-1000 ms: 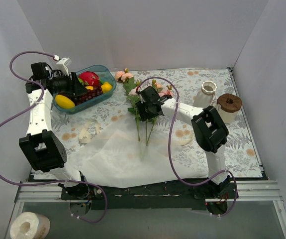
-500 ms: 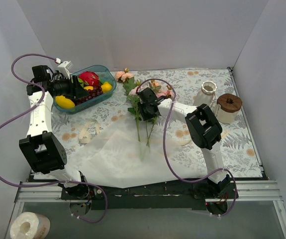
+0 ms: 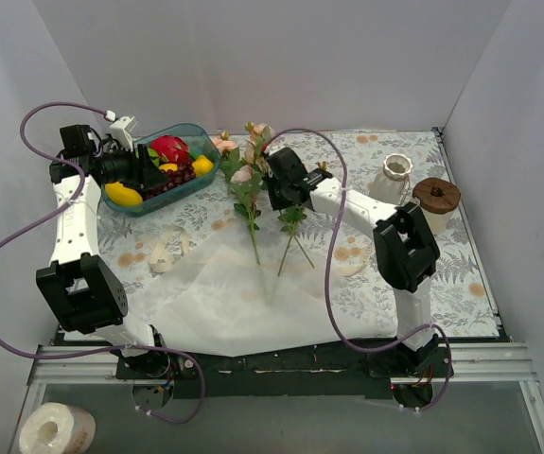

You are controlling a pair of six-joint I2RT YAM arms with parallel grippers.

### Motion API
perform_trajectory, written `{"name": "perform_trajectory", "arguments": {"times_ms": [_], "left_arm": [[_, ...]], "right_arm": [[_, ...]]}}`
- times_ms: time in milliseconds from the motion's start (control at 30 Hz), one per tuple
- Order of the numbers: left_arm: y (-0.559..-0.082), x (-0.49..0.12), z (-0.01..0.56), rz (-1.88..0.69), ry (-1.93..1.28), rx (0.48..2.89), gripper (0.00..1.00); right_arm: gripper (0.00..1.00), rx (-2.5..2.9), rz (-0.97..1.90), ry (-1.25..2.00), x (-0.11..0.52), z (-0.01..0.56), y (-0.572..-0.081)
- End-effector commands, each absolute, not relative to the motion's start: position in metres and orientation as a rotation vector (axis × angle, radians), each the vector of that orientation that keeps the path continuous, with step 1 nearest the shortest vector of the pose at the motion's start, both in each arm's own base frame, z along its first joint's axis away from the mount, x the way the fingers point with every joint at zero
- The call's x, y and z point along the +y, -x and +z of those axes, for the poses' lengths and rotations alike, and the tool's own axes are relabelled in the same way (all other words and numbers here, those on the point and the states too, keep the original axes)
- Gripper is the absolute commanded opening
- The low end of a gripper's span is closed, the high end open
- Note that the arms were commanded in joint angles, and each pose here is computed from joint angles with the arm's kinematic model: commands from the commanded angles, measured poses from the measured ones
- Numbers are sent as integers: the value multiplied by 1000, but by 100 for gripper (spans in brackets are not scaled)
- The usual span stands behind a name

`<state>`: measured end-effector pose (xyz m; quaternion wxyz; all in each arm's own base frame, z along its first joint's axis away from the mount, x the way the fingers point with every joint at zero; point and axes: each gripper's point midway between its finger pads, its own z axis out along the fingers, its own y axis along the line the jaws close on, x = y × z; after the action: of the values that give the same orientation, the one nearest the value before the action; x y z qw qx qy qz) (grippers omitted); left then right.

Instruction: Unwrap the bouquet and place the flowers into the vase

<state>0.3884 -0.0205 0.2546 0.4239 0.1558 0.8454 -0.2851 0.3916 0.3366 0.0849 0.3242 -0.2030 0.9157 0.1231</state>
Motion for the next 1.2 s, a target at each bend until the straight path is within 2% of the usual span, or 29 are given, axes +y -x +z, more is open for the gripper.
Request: {"name": "perform_trajectory", "arguments": {"times_ms": [0,100,133,200,267,400,433,500,533,700,1167], "left_arm": [[-380,-22,271,-686,-421,2076,41],[-381,-22,272,-685,-424,2076,41],[-381,-22,272,-687,-423,2074,41],[-382,-23,272,-693,-423,2074,41],[-383,-23,272,-707,-419,2074,41],[-384,-24,273,-715,-420,2073,41],[-384,-24,273,-717,-421,2072,41],[-384,-25,270,-724,-421,2074,41],[-384,-25,269,-725,-424,2073,41],[-387,-26,267,-747,-423,2071,41],[-389,-26,258,-769,-421,2083,41]], "right_arm": [[1,2030,470,449,353,256,-418],[1,1895,510,459,347,317,-412],[1,1796,543,445,342,355,-409],[1,1680,574,499,335,382,-402],[1,1483,552,481,310,443,-394],[1,1228,430,376,232,510,-388],[1,1236,395,366,221,494,-392],[1,1114,333,299,180,524,-385],[1,1107,309,292,171,514,-387],[1,970,175,157,110,537,-382],[1,1004,60,104,58,500,-412]]}}
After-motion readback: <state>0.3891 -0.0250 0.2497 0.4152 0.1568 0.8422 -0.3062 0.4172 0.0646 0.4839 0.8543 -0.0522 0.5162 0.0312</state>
